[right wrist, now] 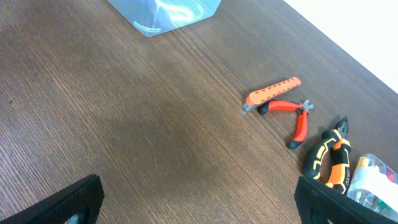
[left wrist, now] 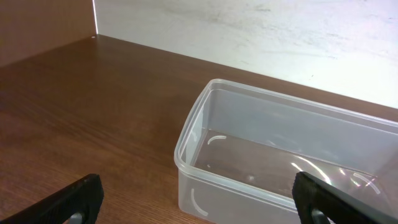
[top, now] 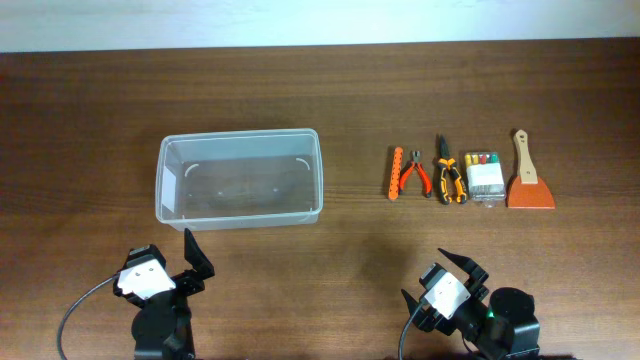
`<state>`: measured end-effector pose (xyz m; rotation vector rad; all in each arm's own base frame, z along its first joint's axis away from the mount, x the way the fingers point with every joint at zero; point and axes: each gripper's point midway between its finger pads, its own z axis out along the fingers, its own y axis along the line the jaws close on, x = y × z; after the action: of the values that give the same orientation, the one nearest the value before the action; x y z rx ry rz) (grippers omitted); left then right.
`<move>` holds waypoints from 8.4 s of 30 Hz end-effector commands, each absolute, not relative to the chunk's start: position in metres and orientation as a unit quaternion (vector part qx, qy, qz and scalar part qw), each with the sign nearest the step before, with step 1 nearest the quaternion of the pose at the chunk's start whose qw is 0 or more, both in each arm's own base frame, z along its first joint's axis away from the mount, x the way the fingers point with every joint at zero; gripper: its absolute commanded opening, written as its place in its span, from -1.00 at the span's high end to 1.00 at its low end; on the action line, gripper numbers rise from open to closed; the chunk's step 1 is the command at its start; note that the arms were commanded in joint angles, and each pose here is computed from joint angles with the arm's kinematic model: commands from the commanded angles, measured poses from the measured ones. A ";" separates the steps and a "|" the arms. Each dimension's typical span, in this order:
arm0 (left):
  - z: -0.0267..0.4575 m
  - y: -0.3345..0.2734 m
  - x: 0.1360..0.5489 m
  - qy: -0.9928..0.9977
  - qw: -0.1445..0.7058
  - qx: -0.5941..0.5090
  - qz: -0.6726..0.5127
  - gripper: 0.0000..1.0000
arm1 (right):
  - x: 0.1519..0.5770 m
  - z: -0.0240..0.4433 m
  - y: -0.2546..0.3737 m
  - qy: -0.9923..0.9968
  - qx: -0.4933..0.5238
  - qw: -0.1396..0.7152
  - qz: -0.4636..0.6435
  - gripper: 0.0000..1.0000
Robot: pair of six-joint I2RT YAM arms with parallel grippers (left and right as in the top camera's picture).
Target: Pack container
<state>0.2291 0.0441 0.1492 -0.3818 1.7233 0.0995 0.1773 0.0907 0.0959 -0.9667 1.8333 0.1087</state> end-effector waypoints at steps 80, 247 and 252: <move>0.148 0.044 0.229 0.754 0.634 -0.164 0.047 -0.98 | 0.202 0.226 0.107 0.677 -0.153 0.671 0.262 -0.97; 0.148 0.044 0.229 0.754 0.634 -0.164 0.047 -0.98 | 0.407 -0.013 -0.169 0.990 0.129 -0.050 0.014 -0.70; 0.148 0.044 0.229 0.754 0.634 -0.163 0.047 -0.98 | 0.399 -0.025 -0.166 0.990 0.129 -0.061 0.017 -0.51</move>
<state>0.2291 0.0441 0.1490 -0.3818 1.7237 0.0996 0.4166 -0.1722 -0.0023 0.4101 3.1686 0.0195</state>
